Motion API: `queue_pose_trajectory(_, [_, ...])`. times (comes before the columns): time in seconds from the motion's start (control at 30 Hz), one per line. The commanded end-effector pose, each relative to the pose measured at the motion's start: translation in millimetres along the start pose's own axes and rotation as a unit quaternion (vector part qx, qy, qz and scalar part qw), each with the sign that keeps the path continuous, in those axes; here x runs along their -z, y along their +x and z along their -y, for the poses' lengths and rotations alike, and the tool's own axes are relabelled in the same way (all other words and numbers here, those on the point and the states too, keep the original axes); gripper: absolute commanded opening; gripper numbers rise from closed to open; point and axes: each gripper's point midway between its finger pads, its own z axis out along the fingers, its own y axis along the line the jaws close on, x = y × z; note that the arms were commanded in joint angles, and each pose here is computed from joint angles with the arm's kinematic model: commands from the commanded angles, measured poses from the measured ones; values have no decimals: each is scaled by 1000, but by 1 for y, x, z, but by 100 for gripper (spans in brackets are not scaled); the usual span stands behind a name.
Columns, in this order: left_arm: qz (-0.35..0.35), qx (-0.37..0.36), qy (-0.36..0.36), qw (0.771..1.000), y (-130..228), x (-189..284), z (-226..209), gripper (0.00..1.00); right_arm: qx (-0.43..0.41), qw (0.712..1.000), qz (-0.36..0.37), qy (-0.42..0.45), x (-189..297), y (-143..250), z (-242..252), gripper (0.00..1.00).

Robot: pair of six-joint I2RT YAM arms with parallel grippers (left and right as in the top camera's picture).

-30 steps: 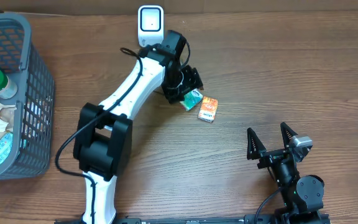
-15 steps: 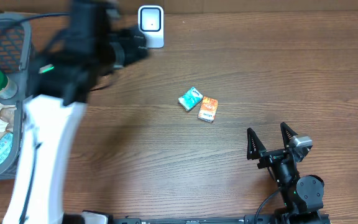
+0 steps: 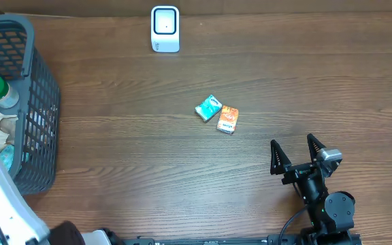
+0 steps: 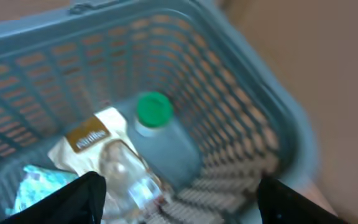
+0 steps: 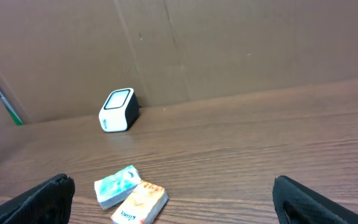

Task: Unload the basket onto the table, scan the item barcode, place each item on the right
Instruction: 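Reach the left gripper into the basket and grasp the green-lidded jar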

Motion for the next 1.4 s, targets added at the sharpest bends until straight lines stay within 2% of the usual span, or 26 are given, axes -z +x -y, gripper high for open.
queue_pose_trajectory(0.0, [-14,-39,-37,998,3,-48,-16,81,1,1000,2,1,0,2,1,100])
queue_pose_trajectory(0.17, [-56,-177,-70,980,21,-117,-29,83,1,1000,2,1,0,2,1,100])
queue_pose_trajectory(0.3, [-103,-233,-85,963,44,-159,-45,84,1,1000,2,1,0,2,1,100])
queue_pose_trajectory(0.53, [-124,-240,-71,960,65,-212,-51,87,1,1000,2,1,0,2,1,100])
queue_pose_trajectory(0.7, [-117,-280,-26,952,71,-237,-37,92,1,1000,2,1,0,2,1,100])
queue_pose_trajectory(0.87, [-127,-286,-25,949,84,-258,-40,100,1,1000,2,1,0,2,1,100])
queue_pose_trajectory(1.37, [-140,-286,-23,948,107,-289,-47,100,1,1000,2,1,0,2,1,100])
